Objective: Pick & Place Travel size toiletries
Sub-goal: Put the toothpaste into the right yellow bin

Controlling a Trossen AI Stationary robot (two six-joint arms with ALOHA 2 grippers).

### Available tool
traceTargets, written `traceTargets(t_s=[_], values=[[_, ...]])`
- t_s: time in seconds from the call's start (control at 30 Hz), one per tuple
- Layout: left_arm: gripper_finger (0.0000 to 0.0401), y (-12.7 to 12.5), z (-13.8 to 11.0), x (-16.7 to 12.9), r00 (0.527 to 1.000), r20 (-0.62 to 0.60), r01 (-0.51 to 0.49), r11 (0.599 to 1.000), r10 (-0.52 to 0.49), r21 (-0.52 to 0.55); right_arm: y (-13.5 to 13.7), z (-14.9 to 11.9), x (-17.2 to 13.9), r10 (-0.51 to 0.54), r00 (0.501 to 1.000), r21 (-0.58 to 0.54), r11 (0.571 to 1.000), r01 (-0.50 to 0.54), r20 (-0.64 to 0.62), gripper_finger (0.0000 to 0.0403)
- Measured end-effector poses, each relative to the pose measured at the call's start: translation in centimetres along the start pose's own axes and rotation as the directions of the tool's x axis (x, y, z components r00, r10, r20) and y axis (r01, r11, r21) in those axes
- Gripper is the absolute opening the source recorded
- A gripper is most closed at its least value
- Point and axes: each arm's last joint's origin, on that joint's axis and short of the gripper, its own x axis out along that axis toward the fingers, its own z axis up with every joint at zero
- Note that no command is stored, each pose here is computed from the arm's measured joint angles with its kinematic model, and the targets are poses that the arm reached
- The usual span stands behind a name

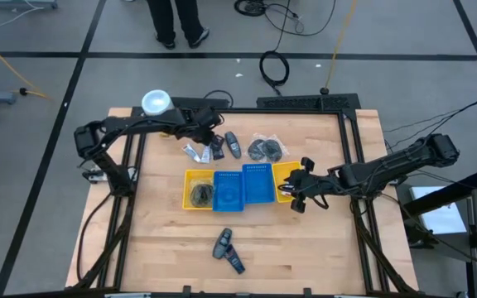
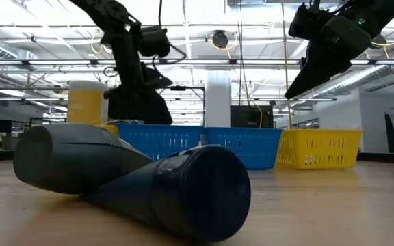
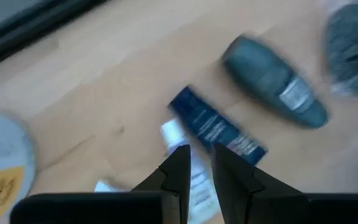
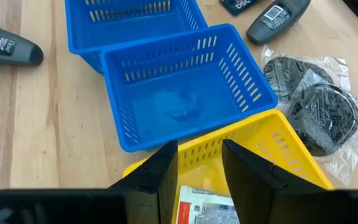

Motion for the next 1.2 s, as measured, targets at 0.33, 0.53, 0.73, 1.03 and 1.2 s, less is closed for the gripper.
traceTargets(t_s=[0.33, 0.53, 0.73, 1.03, 1.2], values=[[0.0063, 0.1, 0.1, 4.7, 0.994, -0.110, 0.020, 1.000, -0.019, 0.011, 0.0, 0.1, 0.0, 0.005, 1.000, -0.014, 1.000, -0.005, 0.013, 0.0119], [0.0083, 0.5, -0.1, 6.8, 0.985, -0.172, 0.011, 1.000, -0.007, 0.022, 0.1, 0.2, 0.0, 0.009, 1.000, -0.014, 1.000, -0.009, 0.019, 0.0118], [0.0151, 0.6, 0.1, 6.6, 0.989, -0.150, 0.000, 1.000, 0.001, 0.003, 0.1, 0.2, 0.0, 0.011, 1.000, -0.016, 1.000, -0.011, 0.025, 0.0117], [0.0227, 0.8, 0.1, 6.5, 0.988, -0.153, -0.015, 1.000, 0.013, -0.007, 0.1, 0.4, 0.0, 0.015, 0.999, -0.018, 1.000, -0.014, 0.038, 0.0116], [0.0234, 1.0, 0.3, 5.7, 0.991, -0.136, -0.009, 1.000, 0.007, -0.012, 0.1, 0.4, 0.0, 0.015, 0.999, -0.017, 1.000, -0.014, 0.038, 0.0116]])
